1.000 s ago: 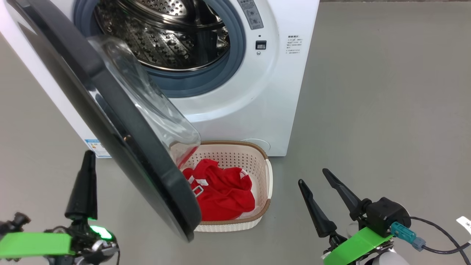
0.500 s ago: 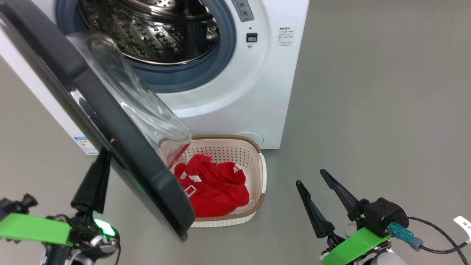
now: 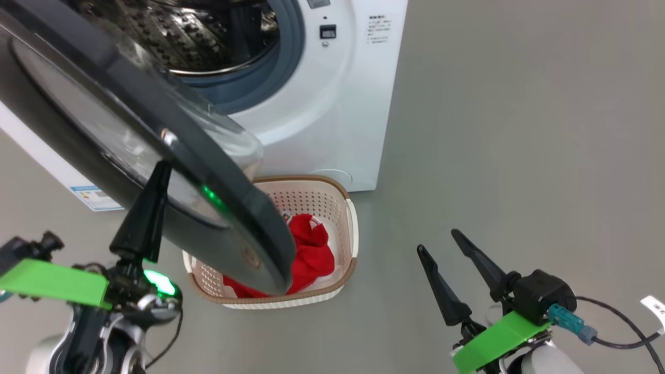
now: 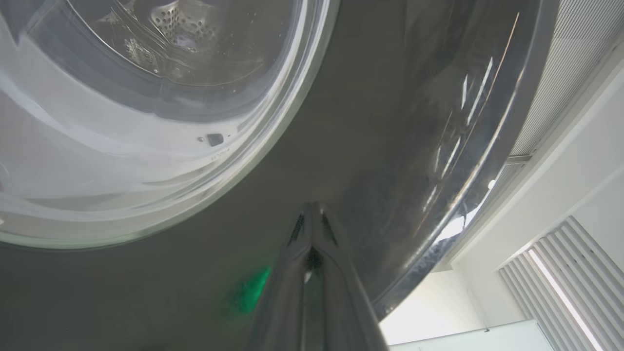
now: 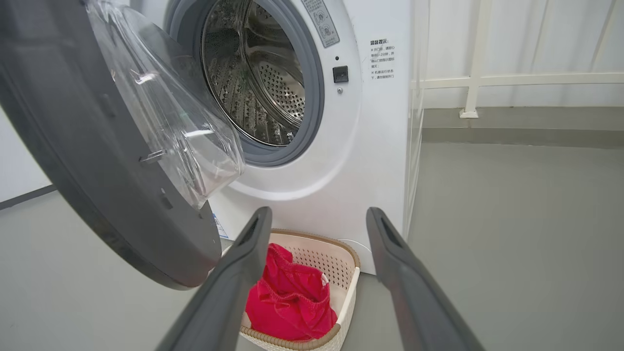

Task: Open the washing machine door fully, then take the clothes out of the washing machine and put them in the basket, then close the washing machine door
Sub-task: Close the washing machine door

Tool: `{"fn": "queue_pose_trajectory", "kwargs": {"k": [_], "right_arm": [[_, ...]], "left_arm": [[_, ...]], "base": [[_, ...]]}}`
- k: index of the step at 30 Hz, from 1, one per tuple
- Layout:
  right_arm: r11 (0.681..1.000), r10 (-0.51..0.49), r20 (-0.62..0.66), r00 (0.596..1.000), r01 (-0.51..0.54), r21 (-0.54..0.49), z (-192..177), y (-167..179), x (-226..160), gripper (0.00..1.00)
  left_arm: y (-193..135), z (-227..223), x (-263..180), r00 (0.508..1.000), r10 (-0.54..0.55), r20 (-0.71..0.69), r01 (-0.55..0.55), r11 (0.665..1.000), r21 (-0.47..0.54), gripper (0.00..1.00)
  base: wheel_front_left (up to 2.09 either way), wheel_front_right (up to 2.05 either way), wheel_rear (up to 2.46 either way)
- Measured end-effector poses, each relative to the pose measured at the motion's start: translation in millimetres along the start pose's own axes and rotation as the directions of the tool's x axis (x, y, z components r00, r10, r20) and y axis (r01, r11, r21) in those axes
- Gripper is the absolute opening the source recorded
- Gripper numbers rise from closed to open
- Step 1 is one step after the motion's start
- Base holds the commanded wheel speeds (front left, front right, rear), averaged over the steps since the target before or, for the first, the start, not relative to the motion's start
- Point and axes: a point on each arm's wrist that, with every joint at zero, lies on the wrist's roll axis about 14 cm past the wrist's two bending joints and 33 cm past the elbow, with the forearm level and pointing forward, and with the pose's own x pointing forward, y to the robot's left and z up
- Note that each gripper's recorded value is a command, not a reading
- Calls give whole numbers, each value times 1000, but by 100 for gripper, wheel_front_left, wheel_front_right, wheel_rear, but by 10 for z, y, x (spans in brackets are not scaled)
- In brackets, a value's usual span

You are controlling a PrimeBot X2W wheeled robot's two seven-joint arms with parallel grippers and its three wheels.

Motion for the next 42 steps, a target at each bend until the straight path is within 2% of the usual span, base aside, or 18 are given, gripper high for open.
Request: {"fn": "queue_pose_trajectory", "kwargs": {"k": [28,42], "right_arm": [[997,-77,-28,997,76,-11,-100,-361,110,100],[994,-112,-51,992,111,-11,-197,-506,141,100]], "left_arm": [[233,-318,1129,998,18,-52,-23,995,-96,0],[240,-389,1625,998,-29,-62,20,989,-147,0]], "base": [[0,0,0],[0,0,0]]}}
